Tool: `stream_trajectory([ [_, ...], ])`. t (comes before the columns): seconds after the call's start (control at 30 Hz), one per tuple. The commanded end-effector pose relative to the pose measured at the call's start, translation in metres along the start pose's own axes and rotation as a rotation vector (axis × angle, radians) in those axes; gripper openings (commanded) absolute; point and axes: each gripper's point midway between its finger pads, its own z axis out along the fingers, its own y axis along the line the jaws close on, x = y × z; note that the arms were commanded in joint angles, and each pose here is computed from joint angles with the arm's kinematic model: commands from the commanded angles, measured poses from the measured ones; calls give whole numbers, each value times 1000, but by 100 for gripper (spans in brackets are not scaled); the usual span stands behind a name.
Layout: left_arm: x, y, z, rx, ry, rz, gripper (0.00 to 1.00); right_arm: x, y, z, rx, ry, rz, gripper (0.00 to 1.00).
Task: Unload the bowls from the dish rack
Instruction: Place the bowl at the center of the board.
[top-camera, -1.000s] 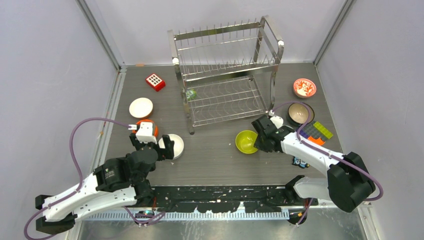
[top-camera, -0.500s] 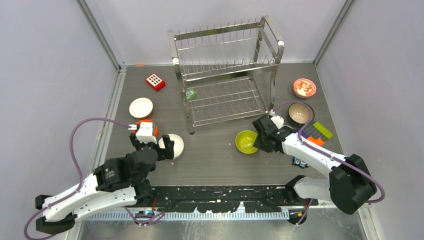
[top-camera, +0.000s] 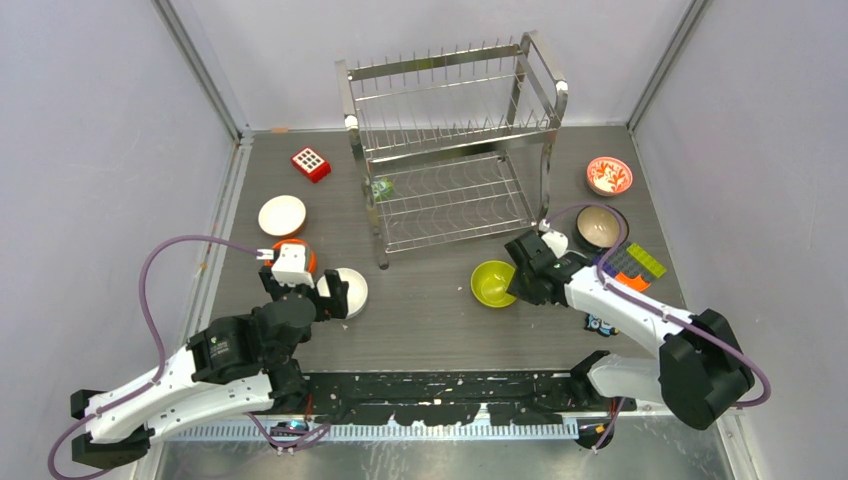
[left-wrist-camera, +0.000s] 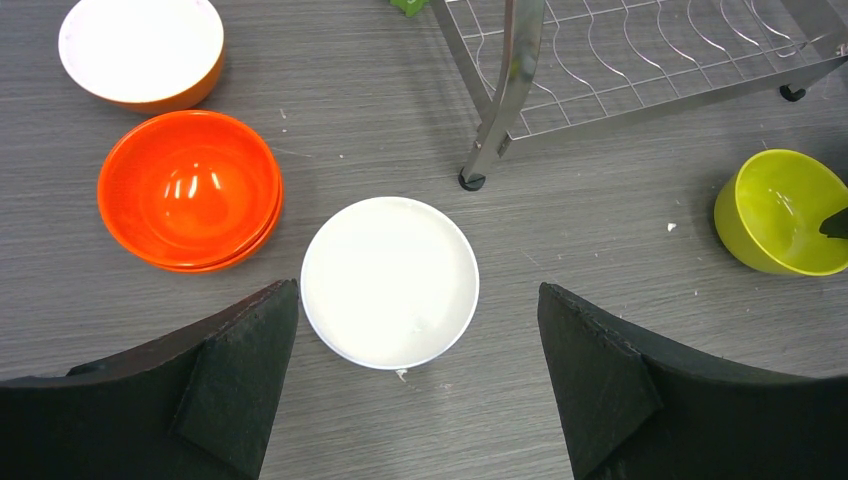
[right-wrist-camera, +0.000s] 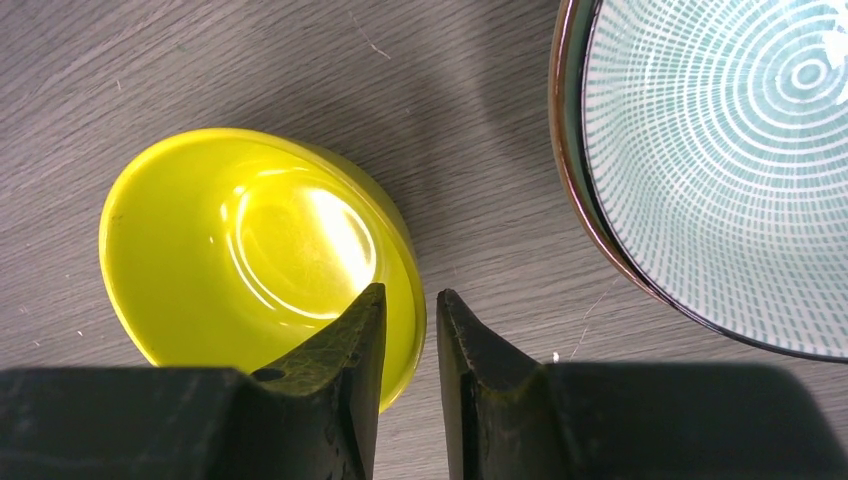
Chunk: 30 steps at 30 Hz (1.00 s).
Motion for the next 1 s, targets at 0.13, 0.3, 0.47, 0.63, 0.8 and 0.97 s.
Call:
stream_trajectory([
  [0.13, -2, 1, 2, -19, -14, -7, 90, -14, 8, -10, -44, -47, -12, 31],
  [0.3, -1, 0, 2, -15, -10, -4, 90, -35, 12, -29, -66, -120, -46, 37],
  [0.47, 0, -1, 3, -15, -5, 8, 91, -69, 14, -66, -84, -240, -85, 44],
  [0.63, 4, -6, 6, -12, 21, 39, 93, -101, 23, -113, -171, -367, -111, 55],
  [0.8, 8, -13, 10, -11, 50, 74, 95, -123, 39, -171, -372, -505, -93, 68],
  [0.97, 7, -21, 13, -19, 81, 127, 98, -146, 39, -222, -529, -681, 18, 99],
])
